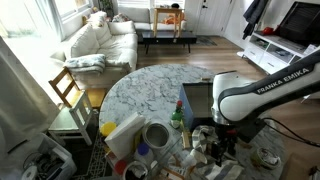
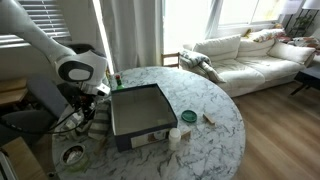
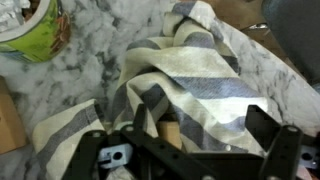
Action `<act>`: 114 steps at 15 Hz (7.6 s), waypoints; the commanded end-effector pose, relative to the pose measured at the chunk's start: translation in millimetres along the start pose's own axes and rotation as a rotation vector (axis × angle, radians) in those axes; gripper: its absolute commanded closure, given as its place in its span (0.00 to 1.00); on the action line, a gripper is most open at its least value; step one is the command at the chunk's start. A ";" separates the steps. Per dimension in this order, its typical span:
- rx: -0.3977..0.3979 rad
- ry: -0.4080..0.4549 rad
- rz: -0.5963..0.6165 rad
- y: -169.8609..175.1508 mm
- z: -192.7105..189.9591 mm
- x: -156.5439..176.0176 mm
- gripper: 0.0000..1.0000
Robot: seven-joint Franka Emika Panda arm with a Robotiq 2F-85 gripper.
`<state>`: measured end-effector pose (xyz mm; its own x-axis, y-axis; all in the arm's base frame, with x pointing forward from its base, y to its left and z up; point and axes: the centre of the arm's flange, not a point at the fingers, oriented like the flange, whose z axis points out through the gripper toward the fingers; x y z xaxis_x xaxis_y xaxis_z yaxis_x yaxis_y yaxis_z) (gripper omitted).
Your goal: Pick up the striped towel from the blue box and put it on the table, unfold the striped towel, pick up the wooden blocks from the striped towel and put them on the table one by one
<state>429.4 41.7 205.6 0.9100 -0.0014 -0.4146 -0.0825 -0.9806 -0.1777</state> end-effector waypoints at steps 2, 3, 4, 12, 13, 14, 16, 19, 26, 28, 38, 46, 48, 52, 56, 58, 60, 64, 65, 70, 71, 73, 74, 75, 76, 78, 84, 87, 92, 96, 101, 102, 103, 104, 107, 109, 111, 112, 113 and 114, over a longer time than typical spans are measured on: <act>0.051 0.006 0.006 -12.6 3.0 -5.1 0.00; 0.055 0.011 0.004 -15.4 5.9 -4.7 0.00; 0.063 0.022 0.001 -17.0 7.5 -3.9 0.00; -0.006 0.114 -0.006 -13.8 8.2 2.8 0.00; -0.011 0.116 -0.005 -12.7 9.6 3.6 0.00; -0.016 0.115 -0.004 -12.1 11.3 4.0 0.00; -0.026 0.115 -0.003 -10.6 15.3 4.1 0.00; -0.053 0.118 -0.003 -7.4 20.3 4.6 0.00; -0.079 0.163 0.009 -2.8 12.1 6.6 0.19; -0.086 0.172 0.015 -1.8 10.7 7.2 0.16; -0.109 0.214 0.041 -0.3 4.0 8.9 0.31; -0.091 0.272 0.073 1.4 -7.0 11.3 0.53; -0.092 0.280 0.080 1.7 -8.6 11.6 0.62; -0.087 0.276 0.085 2.7 -8.2 11.4 0.77; -0.082 0.268 0.082 3.3 -7.9 10.9 0.88; -0.080 0.267 0.081 4.2 -10.5 10.0 0.90; -0.059 0.249 0.077 5.1 -17.9 7.5 0.95; 0.009 0.185 0.020 6.7 -48.2 -6.1 0.95; 0.014 0.150 -0.008 6.7 -54.8 -10.2 0.95; -0.051 -0.049 -0.158 13.9 -80.3 -34.2 0.95; -0.072 -0.090 -0.184 17.8 -84.7 -39.6 0.95; -0.147 -0.180 -0.203 34.7 -86.7 -49.8 0.95; -0.182 -0.218 -0.203 46.2 -82.7 -54.2 0.95; -0.217 -0.242 -0.198 54.5 -79.3 -57.8 0.95; -0.244 -0.254 -0.195 65.5 -72.1 -59.8 0.95; -0.277 -0.225 -0.189 81.7 -63.4 -58.9 0.95; -0.251 -0.199 -0.157 90.1 -57.4 -52.9 0.81; -0.244 -0.207 -0.150 93.2 -54.4 -52.4 0.81; -0.276 -0.148 -0.172 123.4 -31.8 -32.2 0.95; -0.325 -0.057 -0.219 136.0 -24.7 -20.3 0.95; -0.334 0.025 -0.216 147.8 -18.4 -11.6 0.95; -0.325 0.044 -0.218 148.1 -16.2 -10.3 0.95; -0.319 0.057 -0.222 147.4 -14.4 -9.4 0.95; -0.310 0.067 -0.229 146.7 -12.1 -8.8 0.95; -0.311 0.088 -0.242 147.1 -8.4 -7.3 0.95; -0.312 0.094 -0.247 147.1 -7.2 -7.5 0.95; -0.308 0.096 -0.255 145.7 -6.1 -6.8 0.95; -0.307 0.096 -0.258 145.1 -6.2 -6.5 0.87; -0.309 0.099 -0.259 144.7 -7.6 -6.8 0.56; -0.311 0.101 -0.261 144.7 -9.4 -7.2 0.55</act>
<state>419.0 -99.4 192.2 0.9181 0.2343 -0.3196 0.2581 -0.9655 0.0334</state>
